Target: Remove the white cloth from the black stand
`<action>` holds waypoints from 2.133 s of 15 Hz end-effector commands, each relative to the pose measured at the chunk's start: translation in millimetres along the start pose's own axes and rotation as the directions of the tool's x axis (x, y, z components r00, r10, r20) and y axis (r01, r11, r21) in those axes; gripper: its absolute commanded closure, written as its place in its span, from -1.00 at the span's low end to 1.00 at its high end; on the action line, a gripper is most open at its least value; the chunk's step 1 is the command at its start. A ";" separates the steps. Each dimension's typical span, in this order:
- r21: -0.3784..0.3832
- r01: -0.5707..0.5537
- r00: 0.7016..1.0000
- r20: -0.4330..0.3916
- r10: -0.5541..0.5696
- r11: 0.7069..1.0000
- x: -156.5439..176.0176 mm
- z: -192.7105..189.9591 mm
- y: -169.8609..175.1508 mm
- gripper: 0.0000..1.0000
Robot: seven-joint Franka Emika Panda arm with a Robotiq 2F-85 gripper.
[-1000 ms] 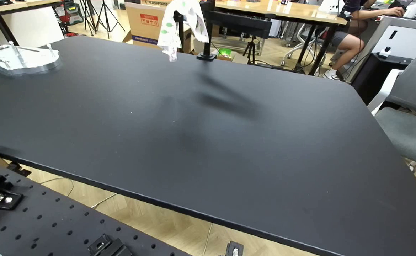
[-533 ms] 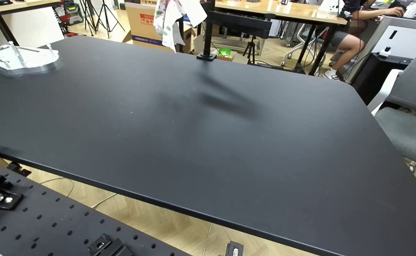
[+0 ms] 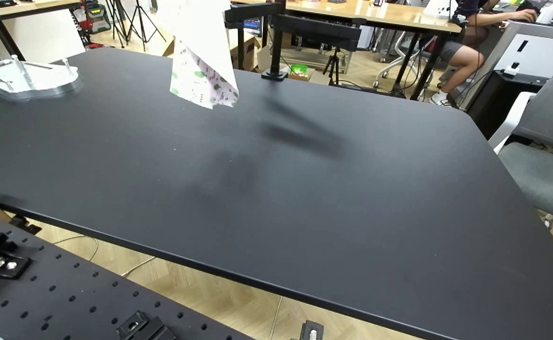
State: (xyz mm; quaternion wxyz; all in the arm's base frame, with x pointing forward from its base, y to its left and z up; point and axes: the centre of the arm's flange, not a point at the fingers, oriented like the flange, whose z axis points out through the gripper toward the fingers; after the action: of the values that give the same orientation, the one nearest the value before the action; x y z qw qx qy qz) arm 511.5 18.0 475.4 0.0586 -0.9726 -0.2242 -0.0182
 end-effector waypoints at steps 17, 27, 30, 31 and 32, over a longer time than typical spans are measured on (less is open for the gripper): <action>-0.074 -0.316 0.948 0.007 0.318 0.946 -129.5 99.7 74.6 1.00; 0.043 -0.355 0.934 0.051 0.353 0.934 -123.8 91.6 52.2 -0.59; 0.089 -0.365 0.930 0.074 0.360 0.927 -113.3 82.4 35.3 -0.97; 0.098 -0.362 0.931 0.081 0.355 0.927 -110.4 79.9 29.9 -1.00; 0.106 -0.354 0.934 0.083 0.347 0.929 -107.4 77.5 24.8 -1.00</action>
State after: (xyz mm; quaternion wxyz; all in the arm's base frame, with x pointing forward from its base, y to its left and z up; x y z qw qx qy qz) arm 424.0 -57.0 369.9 0.0992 -0.9928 -0.0589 0.0306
